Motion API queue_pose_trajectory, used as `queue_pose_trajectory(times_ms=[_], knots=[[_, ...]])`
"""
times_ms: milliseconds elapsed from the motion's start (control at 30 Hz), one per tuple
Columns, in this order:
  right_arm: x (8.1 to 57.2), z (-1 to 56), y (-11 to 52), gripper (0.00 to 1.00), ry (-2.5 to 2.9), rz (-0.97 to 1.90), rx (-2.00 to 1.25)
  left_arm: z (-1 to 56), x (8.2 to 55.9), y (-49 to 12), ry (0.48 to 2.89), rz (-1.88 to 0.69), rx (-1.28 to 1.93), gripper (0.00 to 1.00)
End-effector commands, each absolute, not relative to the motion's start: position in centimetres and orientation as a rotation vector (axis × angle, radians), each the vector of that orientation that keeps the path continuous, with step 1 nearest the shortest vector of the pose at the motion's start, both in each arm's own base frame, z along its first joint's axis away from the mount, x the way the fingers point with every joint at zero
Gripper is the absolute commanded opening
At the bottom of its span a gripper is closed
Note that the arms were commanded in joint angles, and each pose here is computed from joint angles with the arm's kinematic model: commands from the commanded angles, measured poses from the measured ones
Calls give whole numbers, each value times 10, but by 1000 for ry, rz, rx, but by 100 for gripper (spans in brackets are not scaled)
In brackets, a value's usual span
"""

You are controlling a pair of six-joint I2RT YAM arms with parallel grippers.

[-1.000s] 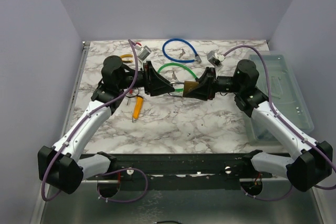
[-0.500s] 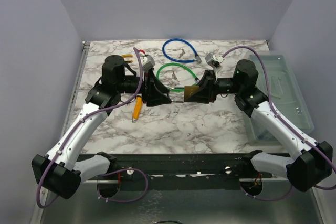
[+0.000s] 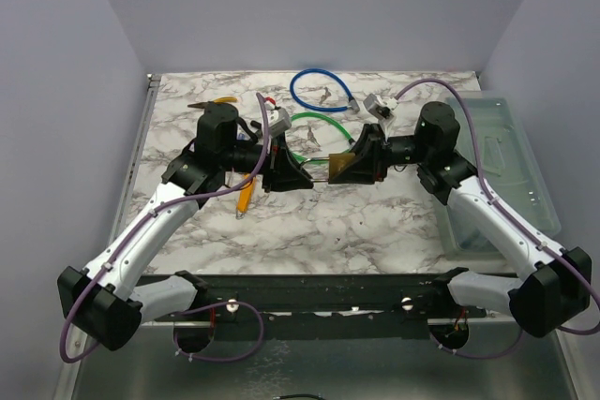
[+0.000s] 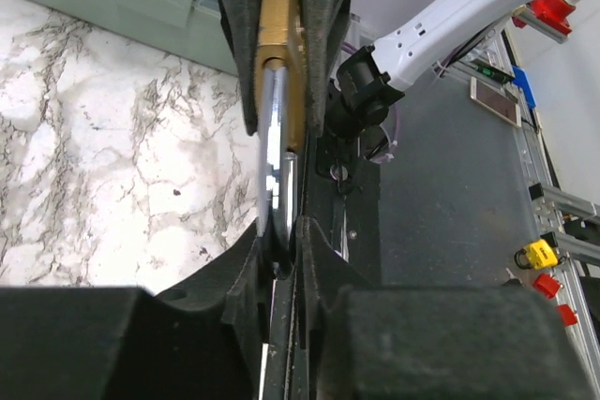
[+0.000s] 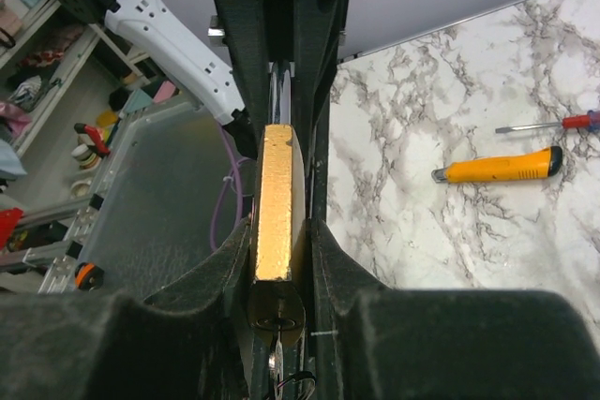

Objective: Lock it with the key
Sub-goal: Lock the lock.

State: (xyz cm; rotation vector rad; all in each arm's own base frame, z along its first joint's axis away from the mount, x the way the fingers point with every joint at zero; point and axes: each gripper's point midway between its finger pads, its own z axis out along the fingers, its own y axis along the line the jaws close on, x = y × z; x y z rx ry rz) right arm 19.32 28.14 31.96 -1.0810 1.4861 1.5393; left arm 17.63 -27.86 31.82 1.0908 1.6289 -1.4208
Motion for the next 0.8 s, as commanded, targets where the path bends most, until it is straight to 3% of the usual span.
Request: queue_pose_trajectory(times_ms=[0, 133, 300, 400, 767], knots=[[187, 342, 282, 1, 1399, 1553, -1141, 324, 180, -282, 1594, -1387, 1108, 15], [187, 341, 282, 1, 1403, 1560, -1146, 324, 178, -283, 1589, -1385, 1117, 7], [190, 341, 283, 1, 1402, 1547, -1141, 325, 175, -286, 1586, -1400, 1127, 6], [193, 341, 284, 1, 1401, 1539, -1136, 326, 170, -292, 1592, -1426, 1138, 0], [191, 335, 291, 0, 1411, 1571, -1132, 341, 176, -314, 1586, -1562, 997, 0]])
